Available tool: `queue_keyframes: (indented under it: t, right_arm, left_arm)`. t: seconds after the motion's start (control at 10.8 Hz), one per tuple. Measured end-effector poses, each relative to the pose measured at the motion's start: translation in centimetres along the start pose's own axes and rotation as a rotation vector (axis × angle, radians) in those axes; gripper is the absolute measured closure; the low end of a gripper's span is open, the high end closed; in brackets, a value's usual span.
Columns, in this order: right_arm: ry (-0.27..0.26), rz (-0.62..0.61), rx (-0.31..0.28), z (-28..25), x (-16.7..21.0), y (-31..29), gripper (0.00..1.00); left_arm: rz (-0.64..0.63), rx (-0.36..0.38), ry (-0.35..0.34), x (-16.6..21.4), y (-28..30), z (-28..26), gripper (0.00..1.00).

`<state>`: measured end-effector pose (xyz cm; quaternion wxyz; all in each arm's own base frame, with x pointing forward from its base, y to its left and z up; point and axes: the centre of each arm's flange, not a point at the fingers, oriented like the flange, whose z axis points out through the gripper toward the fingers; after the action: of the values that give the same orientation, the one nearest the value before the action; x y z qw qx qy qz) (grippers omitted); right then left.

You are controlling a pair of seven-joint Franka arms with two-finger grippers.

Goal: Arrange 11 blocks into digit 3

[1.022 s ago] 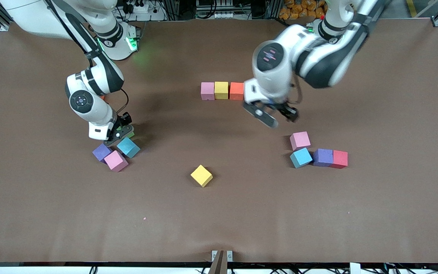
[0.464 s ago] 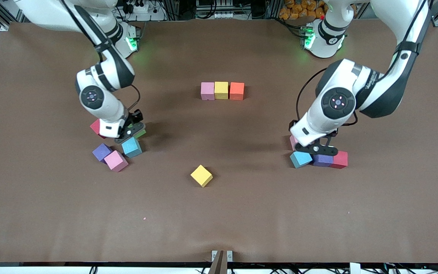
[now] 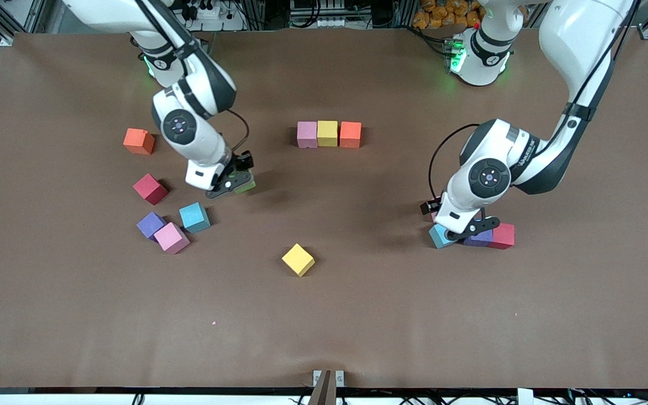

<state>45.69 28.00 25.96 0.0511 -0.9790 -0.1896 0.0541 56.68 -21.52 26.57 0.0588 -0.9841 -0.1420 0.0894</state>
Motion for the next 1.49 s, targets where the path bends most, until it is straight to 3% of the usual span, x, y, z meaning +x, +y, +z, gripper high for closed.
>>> queue_keyframes:
  t: [0.28, 0.56, 1.3, 1.49]
  right_arm:
    - [0.028, 0.130, 0.018, -0.8, 0.6, -7.5, 0.44]
    - [0.020, 0.229, 0.041, 0.6, 0.8, -14.5, 0.44]
    - [-0.025, 0.293, 0.045, 4.9, 1.4, -16.4, 0.44]
    - [-0.032, 0.300, 0.041, 5.2, 1.0, -17.0, 0.44]
  left_arm:
    - [-0.055, -0.001, -0.009, 0.6, -0.8, 1.8, 0.00]
    - [-0.078, 0.004, -0.023, 0.1, -0.5, 2.6, 0.00]
    - [-0.092, 0.018, -0.026, 0.3, -0.5, 7.1, 0.00]
    - [-0.091, 0.017, -0.028, 0.3, -0.4, 7.3, 0.11]
